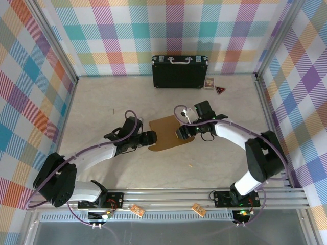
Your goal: Fold the paper box
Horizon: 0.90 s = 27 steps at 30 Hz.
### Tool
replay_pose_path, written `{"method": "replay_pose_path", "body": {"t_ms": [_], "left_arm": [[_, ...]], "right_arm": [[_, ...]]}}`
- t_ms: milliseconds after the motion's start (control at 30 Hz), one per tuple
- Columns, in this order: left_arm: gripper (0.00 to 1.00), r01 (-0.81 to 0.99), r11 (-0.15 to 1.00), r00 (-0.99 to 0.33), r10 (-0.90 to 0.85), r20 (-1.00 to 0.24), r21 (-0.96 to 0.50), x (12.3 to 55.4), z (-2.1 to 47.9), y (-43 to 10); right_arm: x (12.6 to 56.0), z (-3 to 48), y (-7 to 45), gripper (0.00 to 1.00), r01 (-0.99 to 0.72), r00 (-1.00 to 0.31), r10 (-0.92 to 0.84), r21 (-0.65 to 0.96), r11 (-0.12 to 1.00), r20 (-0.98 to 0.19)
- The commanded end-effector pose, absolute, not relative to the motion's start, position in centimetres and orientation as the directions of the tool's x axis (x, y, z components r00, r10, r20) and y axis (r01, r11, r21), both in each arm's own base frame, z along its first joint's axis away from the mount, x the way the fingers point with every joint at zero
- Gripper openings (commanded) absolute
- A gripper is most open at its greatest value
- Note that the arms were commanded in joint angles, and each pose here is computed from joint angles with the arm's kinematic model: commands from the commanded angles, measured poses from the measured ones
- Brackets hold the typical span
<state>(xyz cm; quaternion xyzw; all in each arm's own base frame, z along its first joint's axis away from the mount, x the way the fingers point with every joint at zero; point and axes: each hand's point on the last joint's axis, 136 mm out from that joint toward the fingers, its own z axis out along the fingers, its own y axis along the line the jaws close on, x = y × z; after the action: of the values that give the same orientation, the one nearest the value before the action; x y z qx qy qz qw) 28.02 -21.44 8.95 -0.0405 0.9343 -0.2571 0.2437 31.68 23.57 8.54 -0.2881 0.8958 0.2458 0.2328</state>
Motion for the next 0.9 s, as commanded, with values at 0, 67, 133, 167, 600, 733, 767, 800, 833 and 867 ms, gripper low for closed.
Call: {"method": "replay_pose_path", "body": {"t_ms": [0, 67, 133, 167, 600, 733, 767, 800, 833, 867], "left_arm": [[0.73, 0.073, 0.838, -0.891, -0.189, -0.414, -0.54, 27.8, 8.1, -22.8], [0.71, 0.068, 0.84, -0.899, -0.182, -0.398, -0.538, 27.6, 7.2, -23.0], [0.68, 0.063, 0.845, -0.908, -0.173, -0.383, -0.531, 27.3, 6.2, -23.0], [0.66, 0.062, 0.847, -0.911, -0.168, -0.376, -0.528, 27.2, 5.7, -23.1], [0.56, 0.097, 0.781, -0.932, -0.147, -0.332, -0.617, 26.4, 6.0, -25.4], [0.57, 0.129, 0.728, -0.919, -0.168, -0.356, -0.674, 26.1, 9.3, -25.9], [0.58, 0.132, 0.72, -0.914, -0.177, -0.364, -0.681, 26.0, 10.2, -25.8], [0.59, 0.138, 0.716, -0.91, -0.18, -0.373, -0.684, 25.9, 10.9, -25.7], [0.59, 0.142, 0.714, -0.907, -0.183, -0.379, -0.685, 25.8, 11.6, -25.6], [0.6, 0.143, 0.716, -0.905, -0.185, -0.383, -0.683, 25.6, 12.2, -25.4]], "right_arm": [[32.3, 8.2, 23.4, 0.76, -0.524, -0.815, -0.331, 0.361, 0.771, -0.476], [32.0, 7.5, 23.5, 0.73, -0.507, -0.837, -0.336, 0.381, 0.773, -0.431], [31.7, 6.8, 23.6, 0.7, -0.493, -0.852, -0.335, 0.4, 0.773, -0.403], [31.5, 6.5, 23.6, 0.68, -0.483, -0.859, -0.333, 0.405, 0.776, -0.388], [28.9, 7.7, 26.2, 0.56, -0.464, -0.886, -0.322, 0.604, 0.648, -0.334], [27.8, 10.4, 27.0, 0.58, -0.465, -0.885, -0.293, 0.674, 0.575, -0.361], [27.4, 10.9, 26.9, 0.59, -0.464, -0.886, -0.289, 0.68, 0.567, -0.363], [27.1, 11.3, 26.8, 0.6, -0.46, -0.888, -0.282, 0.684, 0.566, -0.364], [26.9, 11.8, 26.8, 0.6, -0.461, -0.887, -0.277, 0.688, 0.56, -0.37], [26.5, 12.3, 26.7, 0.61, -0.466, -0.884, -0.275, 0.693, 0.549, -0.377]]}}
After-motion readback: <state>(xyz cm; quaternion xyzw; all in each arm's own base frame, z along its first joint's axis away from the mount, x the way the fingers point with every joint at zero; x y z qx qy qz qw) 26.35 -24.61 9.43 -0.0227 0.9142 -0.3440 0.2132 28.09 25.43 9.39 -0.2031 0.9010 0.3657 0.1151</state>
